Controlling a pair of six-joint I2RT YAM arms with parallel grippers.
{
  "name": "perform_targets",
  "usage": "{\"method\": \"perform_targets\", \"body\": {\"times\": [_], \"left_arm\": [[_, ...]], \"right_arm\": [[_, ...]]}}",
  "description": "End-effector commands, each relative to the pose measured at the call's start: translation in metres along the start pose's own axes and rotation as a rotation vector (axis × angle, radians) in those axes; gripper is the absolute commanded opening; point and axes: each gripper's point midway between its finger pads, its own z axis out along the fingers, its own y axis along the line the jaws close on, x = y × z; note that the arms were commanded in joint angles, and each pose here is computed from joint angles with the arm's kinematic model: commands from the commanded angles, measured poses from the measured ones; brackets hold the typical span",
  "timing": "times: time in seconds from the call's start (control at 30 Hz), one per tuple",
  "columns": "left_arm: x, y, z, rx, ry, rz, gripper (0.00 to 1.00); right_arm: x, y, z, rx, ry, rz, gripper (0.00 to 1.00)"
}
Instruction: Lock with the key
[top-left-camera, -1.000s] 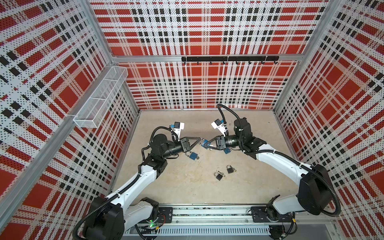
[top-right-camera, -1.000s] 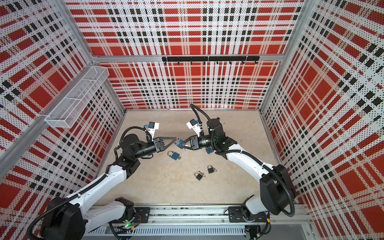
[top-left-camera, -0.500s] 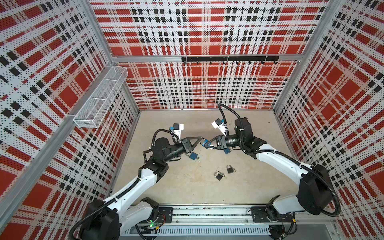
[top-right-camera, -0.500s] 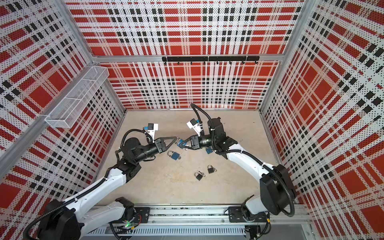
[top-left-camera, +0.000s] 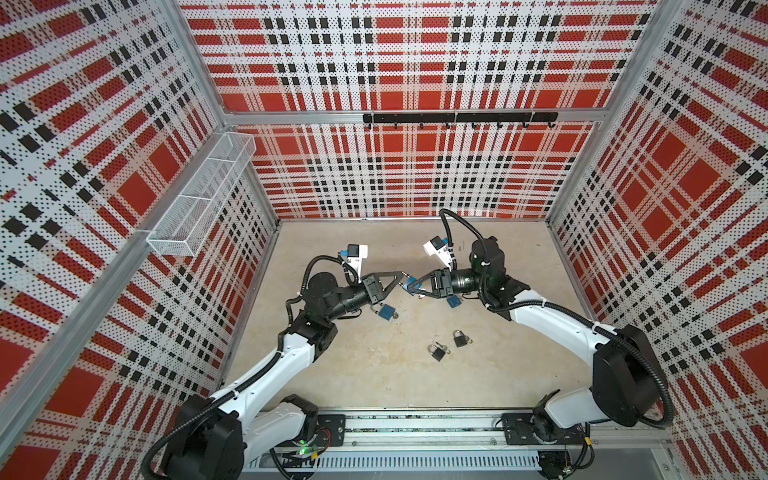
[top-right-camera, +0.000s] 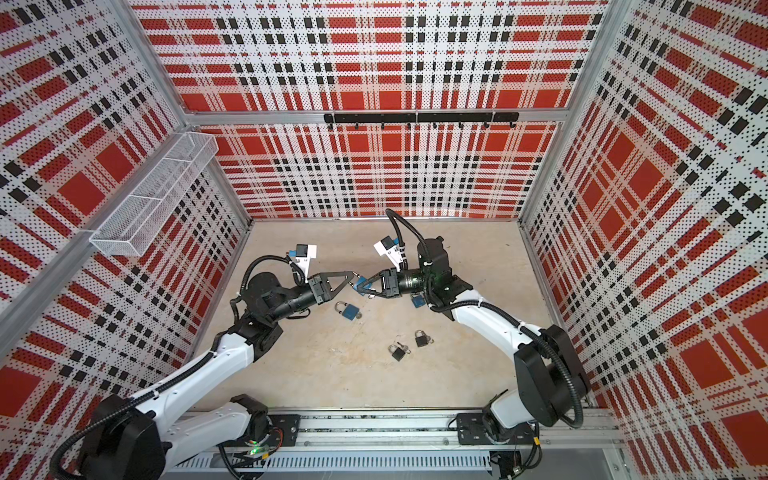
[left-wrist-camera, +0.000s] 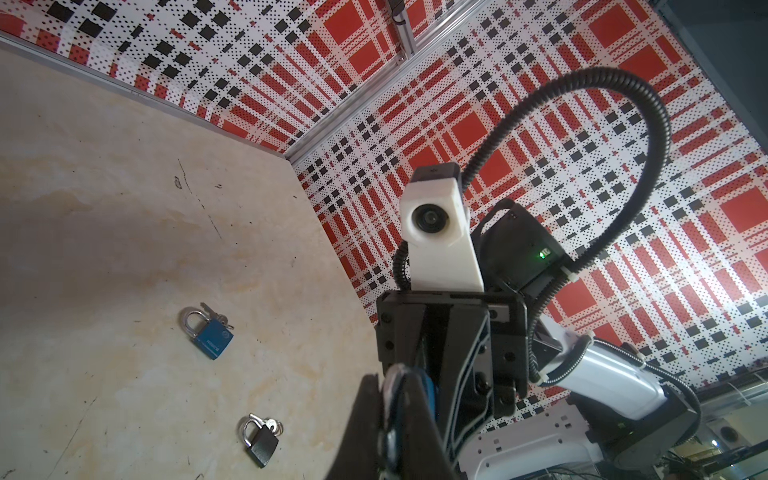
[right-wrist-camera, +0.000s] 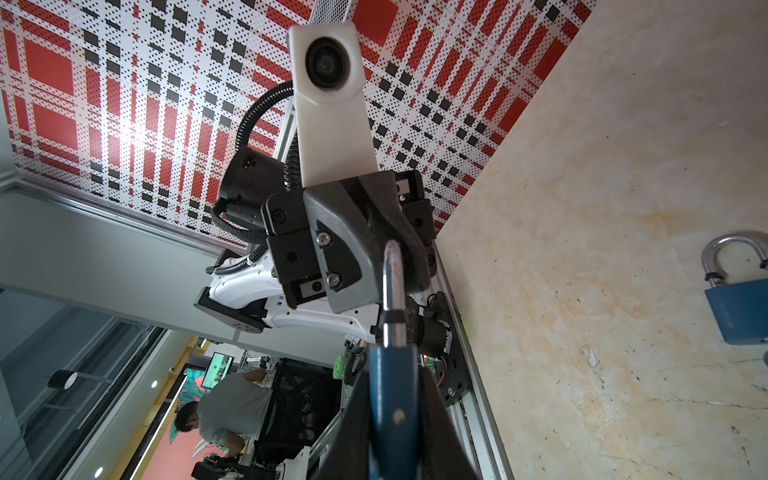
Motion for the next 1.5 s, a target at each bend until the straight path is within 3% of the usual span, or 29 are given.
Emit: {"method": "perform_targets", "body": {"times": [0.0,0.3,0.83,1.03,1.23,1.3,1.37,1.47], "left_arm": [[0.071,0.024,0.006,-0.052,0.237,-0.109,0.00],[0.108,0.015,0.004,-0.040,0.255,-0.163,0.00],[0.140,0.002,0.008,-0.024,0.303,-0.171,0.00],[0.116,0.004,0.007,-0.031,0.227,-0.164,0.00],[0.074,0.006,0.006,-0.023,0.158,-0.153,0.00],[0.065,0.008,0.007,-0.025,0.144,-0.151,0.00],[0.057,0.011,0.006,-0.032,0.129,-0.151,0.00],[0.043,0.014,0.003,-0.043,0.091,-0.142,0.00]], "right_arm": [[-0.025,0.066,0.001,-0.104,-0.068,-0.291,0.00],[-0.033,0.060,-0.002,-0.077,-0.103,-0.292,0.00],[-0.038,0.053,-0.006,-0.055,-0.117,-0.290,0.00],[-0.034,0.045,-0.004,-0.044,-0.101,-0.270,0.00],[-0.021,0.020,-0.004,0.054,-0.077,-0.235,0.00],[-0.019,0.019,-0.005,0.061,-0.080,-0.238,0.13],[-0.017,0.018,-0.006,0.065,-0.082,-0.240,0.17],[-0.013,0.015,-0.007,0.070,-0.080,-0.233,0.33]]}}
